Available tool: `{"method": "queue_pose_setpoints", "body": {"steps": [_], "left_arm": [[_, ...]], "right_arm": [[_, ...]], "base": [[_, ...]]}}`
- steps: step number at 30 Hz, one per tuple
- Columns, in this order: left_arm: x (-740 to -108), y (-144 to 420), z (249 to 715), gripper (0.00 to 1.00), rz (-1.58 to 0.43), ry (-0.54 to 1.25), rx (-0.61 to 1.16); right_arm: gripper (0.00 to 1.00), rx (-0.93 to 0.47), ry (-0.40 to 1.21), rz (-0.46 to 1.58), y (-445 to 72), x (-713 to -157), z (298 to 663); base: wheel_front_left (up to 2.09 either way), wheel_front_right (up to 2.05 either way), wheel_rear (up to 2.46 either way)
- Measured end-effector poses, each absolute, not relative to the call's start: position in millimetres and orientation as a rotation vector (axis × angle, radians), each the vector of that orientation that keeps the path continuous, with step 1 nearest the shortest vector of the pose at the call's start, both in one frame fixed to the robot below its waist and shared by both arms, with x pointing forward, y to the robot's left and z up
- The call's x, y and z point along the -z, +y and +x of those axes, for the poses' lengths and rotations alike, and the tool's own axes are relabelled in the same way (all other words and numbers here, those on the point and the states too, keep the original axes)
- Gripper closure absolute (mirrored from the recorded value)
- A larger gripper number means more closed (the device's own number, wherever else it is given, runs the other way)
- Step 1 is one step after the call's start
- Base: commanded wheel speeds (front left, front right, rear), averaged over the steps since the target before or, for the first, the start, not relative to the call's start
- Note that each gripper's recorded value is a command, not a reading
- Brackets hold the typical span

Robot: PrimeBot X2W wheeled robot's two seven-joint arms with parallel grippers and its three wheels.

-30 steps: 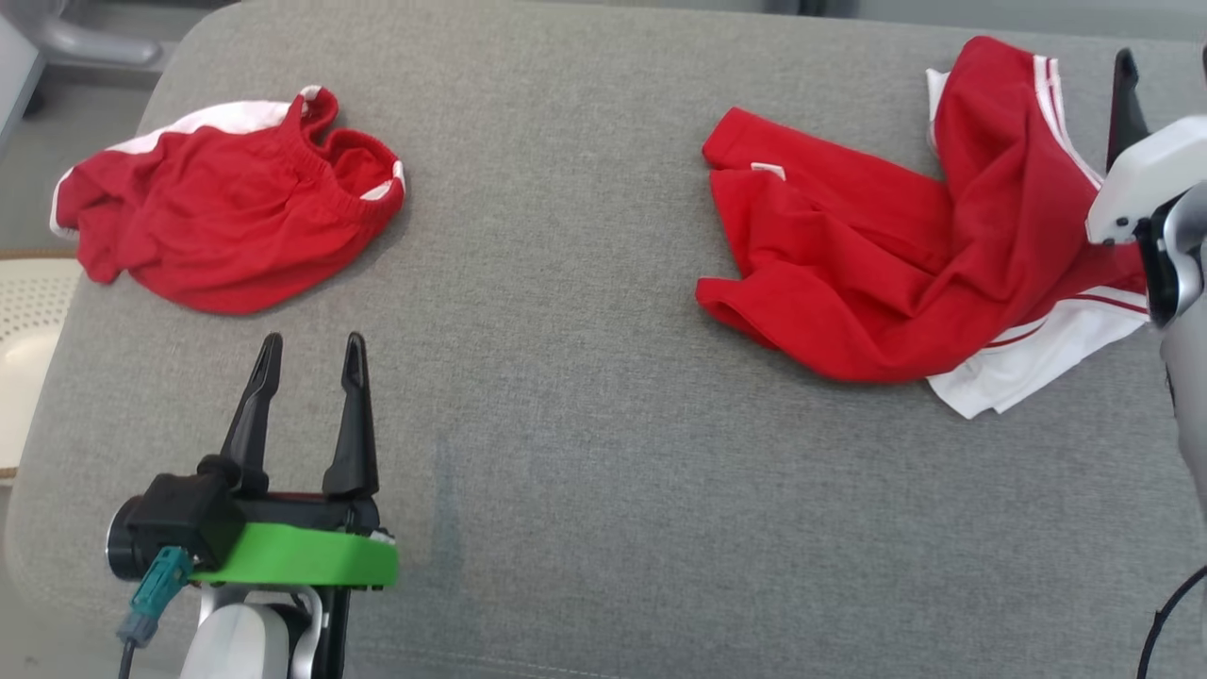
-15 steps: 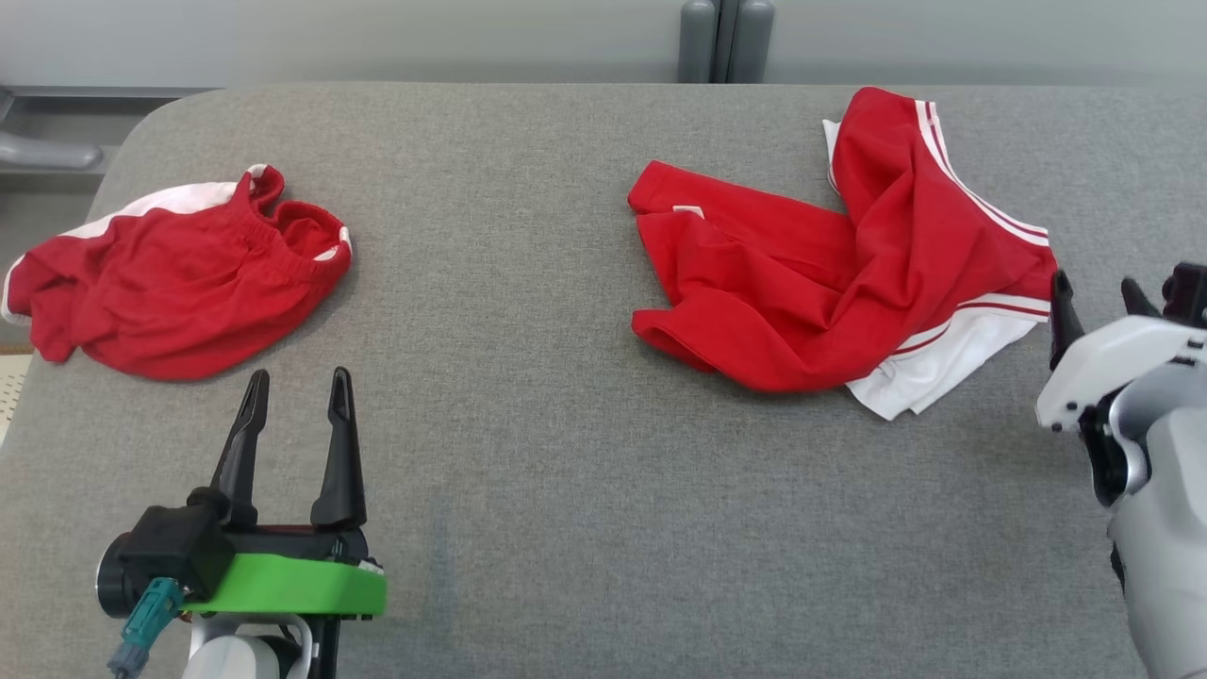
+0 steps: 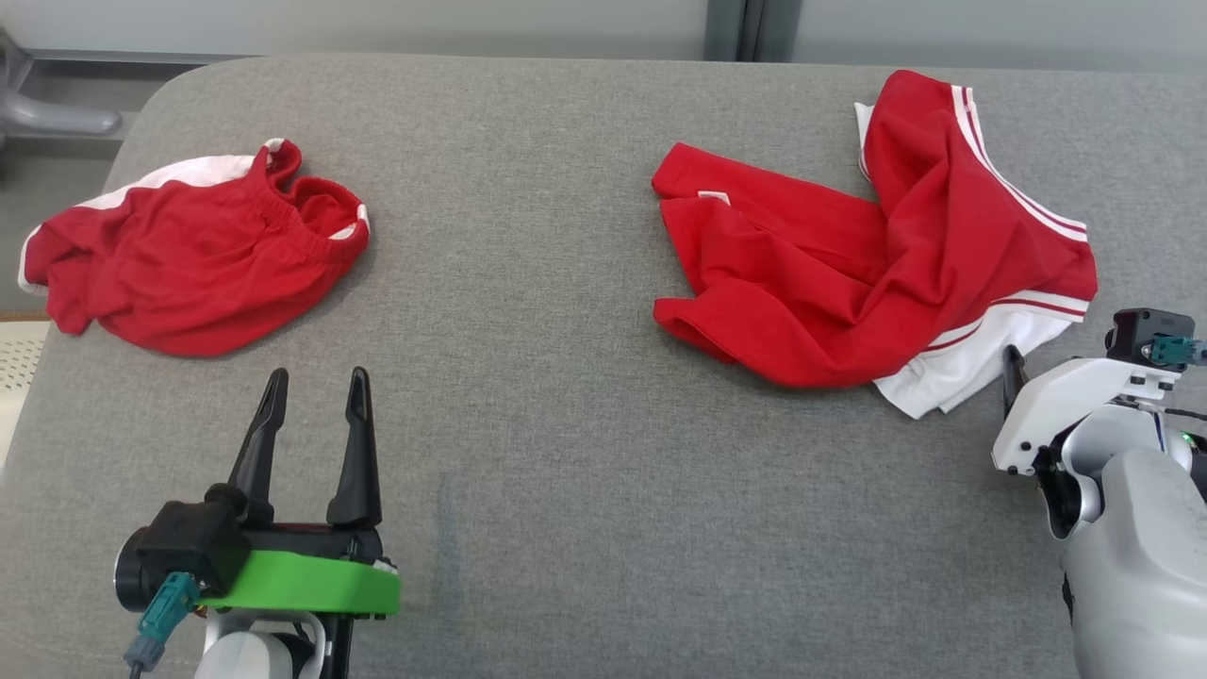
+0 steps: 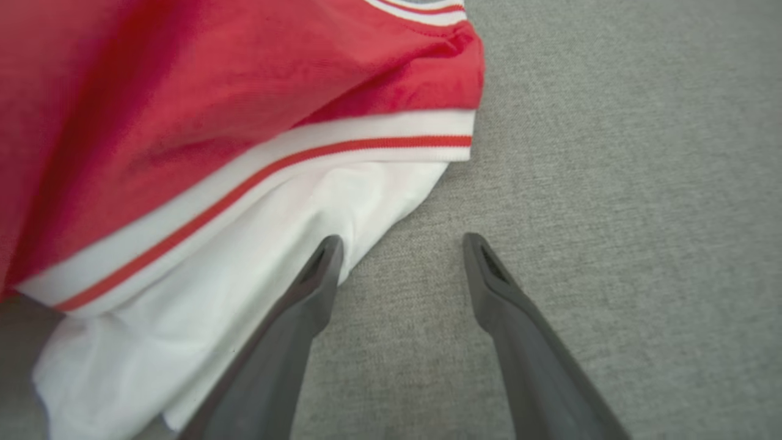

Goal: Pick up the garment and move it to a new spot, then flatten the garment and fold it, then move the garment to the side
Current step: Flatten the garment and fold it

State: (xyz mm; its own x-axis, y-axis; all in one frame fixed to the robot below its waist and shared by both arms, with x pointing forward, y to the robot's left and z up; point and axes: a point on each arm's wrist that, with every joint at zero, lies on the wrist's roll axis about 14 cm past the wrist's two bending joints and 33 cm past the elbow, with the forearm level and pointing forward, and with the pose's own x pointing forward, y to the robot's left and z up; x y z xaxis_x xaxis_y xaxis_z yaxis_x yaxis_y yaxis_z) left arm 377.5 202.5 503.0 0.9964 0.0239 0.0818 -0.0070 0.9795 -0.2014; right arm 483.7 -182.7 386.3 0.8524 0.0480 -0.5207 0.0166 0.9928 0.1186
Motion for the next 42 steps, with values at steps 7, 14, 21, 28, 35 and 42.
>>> {"method": "queue_pose_setpoints", "body": {"steps": [7, 14, 21, 28, 35, 42], "left_arm": [[-501, 206, 376, 0.00, -0.209, -0.078, -0.029], [-500, 204, 377, 0.00, -0.207, -0.073, -0.018], [-498, 201, 379, 0.00, -0.212, -0.069, -0.005], [-499, 199, 380, 0.00, -0.213, -0.071, 0.000], [-506, 201, 376, 0.00, -0.216, -0.092, -0.004], [-509, 195, 375, 0.00, -0.229, -0.100, 0.012]], "right_arm": [[0.00, -0.004, 0.539, 0.125, -175, -388, 489], [1.00, 0.012, 0.535, 0.129, -178, -392, 495], [1.00, 0.035, 0.581, 0.108, -188, -386, 493], [1.00, 0.043, 0.520, 0.095, -194, -399, 502], [1.00, 0.060, 0.378, 0.072, -206, -438, 503], [1.00, 0.164, 0.413, 0.006, -252, -458, 453]], "base": [[0.00, 0.00, 0.00], [0.00, 0.00, 0.00], [0.00, 0.00, 0.00], [0.00, 0.00, 0.00], [0.00, 0.00, 0.00], [0.00, 0.00, 0.00]]}}
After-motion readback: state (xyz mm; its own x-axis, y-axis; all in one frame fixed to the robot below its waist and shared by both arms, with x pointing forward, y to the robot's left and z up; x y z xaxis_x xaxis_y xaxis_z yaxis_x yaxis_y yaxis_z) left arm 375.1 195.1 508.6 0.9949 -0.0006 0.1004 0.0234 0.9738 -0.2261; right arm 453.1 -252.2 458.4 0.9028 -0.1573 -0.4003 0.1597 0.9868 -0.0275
